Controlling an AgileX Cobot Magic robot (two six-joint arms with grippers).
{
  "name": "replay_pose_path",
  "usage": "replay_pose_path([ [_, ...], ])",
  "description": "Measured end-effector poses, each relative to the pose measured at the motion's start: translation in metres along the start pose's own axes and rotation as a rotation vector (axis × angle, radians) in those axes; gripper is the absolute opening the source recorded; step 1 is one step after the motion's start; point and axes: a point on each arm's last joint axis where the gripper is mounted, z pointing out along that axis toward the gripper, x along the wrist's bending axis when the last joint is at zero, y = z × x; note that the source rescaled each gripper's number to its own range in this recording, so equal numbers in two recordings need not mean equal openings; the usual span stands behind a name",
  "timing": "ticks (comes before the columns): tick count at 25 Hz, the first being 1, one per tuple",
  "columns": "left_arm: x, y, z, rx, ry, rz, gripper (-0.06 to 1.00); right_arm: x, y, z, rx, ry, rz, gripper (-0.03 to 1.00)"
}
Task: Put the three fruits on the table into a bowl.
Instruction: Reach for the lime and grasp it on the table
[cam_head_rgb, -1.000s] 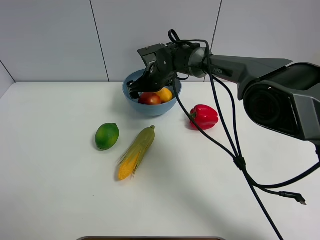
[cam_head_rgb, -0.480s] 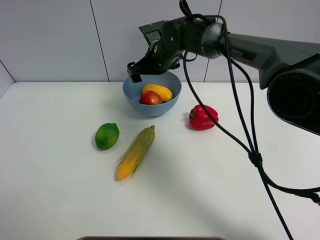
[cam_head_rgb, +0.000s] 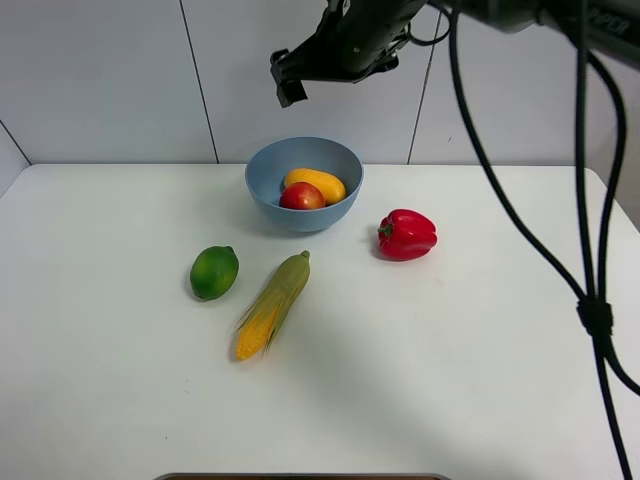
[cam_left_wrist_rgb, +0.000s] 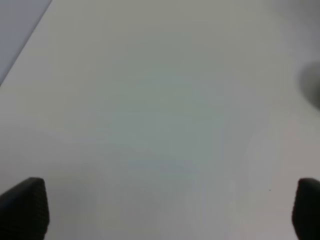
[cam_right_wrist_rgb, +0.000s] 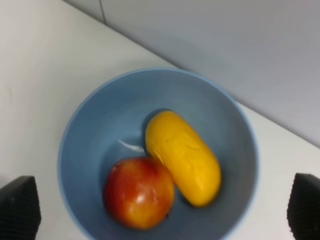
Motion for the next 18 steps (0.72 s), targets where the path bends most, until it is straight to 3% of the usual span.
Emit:
replay_pose_path([
  [9, 0.0, 0.0, 0.0, 0.0, 0.0, 0.0, 1.0, -0.004, 0.014, -0.111, -0.107, -0.018, -0.005, 1.0],
  [18, 0.0, 0.0, 0.0, 0.0, 0.0, 0.0, 1.0, -0.018, 0.003, -0.219, -0.212, -0.13, -0.037, 1.0],
])
